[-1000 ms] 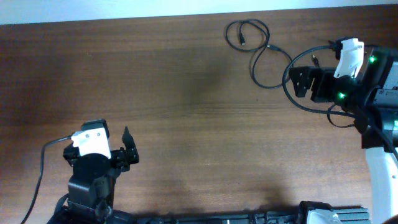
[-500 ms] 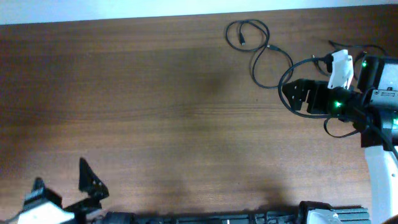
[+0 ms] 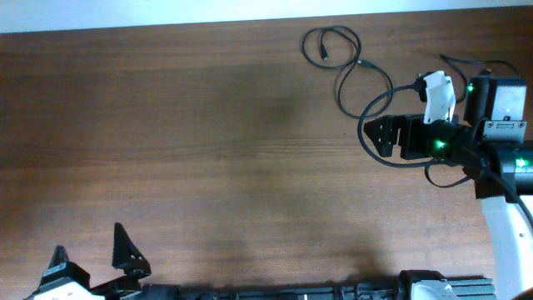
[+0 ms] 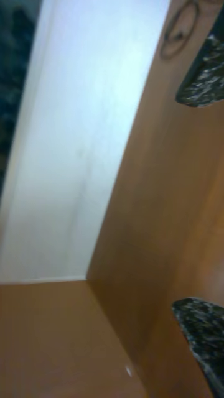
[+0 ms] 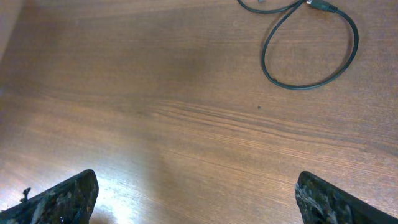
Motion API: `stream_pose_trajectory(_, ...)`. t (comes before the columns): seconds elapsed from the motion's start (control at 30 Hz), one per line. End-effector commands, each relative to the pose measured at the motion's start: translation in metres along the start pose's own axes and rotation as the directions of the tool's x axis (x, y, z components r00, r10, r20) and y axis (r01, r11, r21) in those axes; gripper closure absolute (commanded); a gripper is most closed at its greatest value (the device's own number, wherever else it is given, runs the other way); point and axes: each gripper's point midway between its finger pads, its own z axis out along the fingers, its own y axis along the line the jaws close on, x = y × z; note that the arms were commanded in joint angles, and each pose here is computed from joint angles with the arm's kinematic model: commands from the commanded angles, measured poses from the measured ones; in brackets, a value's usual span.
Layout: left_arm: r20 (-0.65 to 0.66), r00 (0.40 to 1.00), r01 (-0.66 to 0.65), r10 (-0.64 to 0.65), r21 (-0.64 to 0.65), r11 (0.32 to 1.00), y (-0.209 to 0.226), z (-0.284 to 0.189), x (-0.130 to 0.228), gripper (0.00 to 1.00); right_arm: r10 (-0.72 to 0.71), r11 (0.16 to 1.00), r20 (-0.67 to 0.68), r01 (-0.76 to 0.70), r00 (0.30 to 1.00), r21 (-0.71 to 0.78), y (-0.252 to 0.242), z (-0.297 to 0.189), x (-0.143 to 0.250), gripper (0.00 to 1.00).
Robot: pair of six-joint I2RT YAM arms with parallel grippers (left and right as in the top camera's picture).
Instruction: Untangle cables
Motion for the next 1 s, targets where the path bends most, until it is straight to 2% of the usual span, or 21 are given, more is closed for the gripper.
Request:
stream_pose_trajectory(0.0, -0.013, 1.0, -0.005, 0.007, 0.134, 0.991, -0.028, 0.014, 0.011, 0.01, -0.021, 1.0, -0.004, 0.021, 1.0, -0.019, 0.005, 0.001, 0.001, 0.01)
stream_pose_trajectory(0.1, -0.052, 0.998, -0.015, 0.022, 0.147, 0.989, -0.037, 0.04, 0.04, 0.01, -0.019, 1.0, -0.007, 0.019, 1.0, -0.019, 0.005, 0.001, 0.002, 0.01)
stream_pose_trajectory(0.17, -0.056, 0.998, -0.009, 0.023, 0.231, 0.973, -0.057, 0.063, 0.063, 0.01, -0.017, 1.0, -0.013, 0.017, 1.0, -0.018, 0.005, 0.001, 0.003, 0.01)
stream_pose_trajectory(0.27, -0.025, 0.994, -0.09, 0.106, 0.36, 0.928, -0.083, 0.079, 0.089, 0.01, -0.016, 1.0, -0.021, 0.016, 1.0, -0.019, 0.005, 0.0, 0.005, 0.01)
stream_pose_trajectory(0.5, 0.013, 0.996, -0.089, 0.091, 0.388, 0.917, -0.09, 0.109, 0.134, 0.01, -0.015, 1.0, -0.038, 0.015, 0.999, -0.019, 0.005, 0.001, 0.01, 0.01)
stream_pose_trajectory(0.67, -0.045, 0.992, -0.086, 0.114, 0.411, 0.908, -0.091, 0.115, 0.171, 0.01, -0.015, 1.0, -0.039, 0.014, 0.999, -0.023, 0.005, 0.001, 0.01, 0.0)
stream_pose_trajectory(0.97, -0.053, 0.992, -0.086, 0.117, 0.408, 0.909, -0.09, 0.116, 0.173, 0.01, -0.06, 0.998, -0.054, 0.059, 0.997, -0.025, 0.005, 0.001, 0.014, 0.01)
